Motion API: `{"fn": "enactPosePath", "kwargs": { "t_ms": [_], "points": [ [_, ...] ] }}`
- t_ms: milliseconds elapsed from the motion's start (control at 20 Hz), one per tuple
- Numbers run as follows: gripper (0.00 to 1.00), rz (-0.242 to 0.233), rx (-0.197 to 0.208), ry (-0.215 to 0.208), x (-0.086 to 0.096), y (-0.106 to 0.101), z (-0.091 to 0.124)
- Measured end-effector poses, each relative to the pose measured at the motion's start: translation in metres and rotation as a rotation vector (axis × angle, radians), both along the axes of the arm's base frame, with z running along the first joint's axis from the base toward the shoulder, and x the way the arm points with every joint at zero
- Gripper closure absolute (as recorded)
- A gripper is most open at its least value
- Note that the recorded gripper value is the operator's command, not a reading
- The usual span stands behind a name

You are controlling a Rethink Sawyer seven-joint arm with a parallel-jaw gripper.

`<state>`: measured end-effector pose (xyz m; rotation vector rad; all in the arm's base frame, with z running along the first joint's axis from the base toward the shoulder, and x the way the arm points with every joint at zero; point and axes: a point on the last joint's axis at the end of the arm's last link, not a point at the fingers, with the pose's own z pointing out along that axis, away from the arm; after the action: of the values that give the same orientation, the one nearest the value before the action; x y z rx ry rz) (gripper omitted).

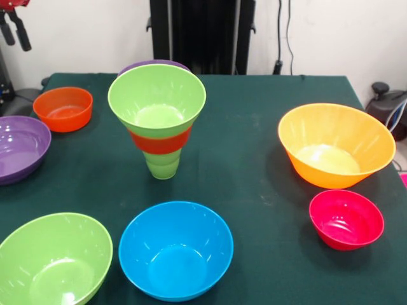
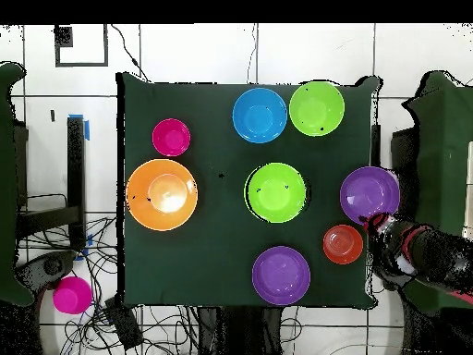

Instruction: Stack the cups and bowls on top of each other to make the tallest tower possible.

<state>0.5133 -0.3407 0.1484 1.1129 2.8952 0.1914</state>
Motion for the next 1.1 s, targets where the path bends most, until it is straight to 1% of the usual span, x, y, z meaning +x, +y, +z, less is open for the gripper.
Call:
{"fn": "enactPosePath", "kwargs": {
  "t_ms": [150, 300, 750, 1100],
  "points": [
    [0.0, 0.002, 0.013, 0.005, -0.0009, 0.0024, -0.006],
    [0.0, 0.003, 0.016, 0.006, -0.001, 0.0031, -0.0076],
    [0.0, 0.011, 0.014, 0.001, 0.0013, 0.0048, -0.0064],
    [0.0, 0.023, 0.017, -0.009, 0.0068, 0.0091, -0.0044]
  ]
}}
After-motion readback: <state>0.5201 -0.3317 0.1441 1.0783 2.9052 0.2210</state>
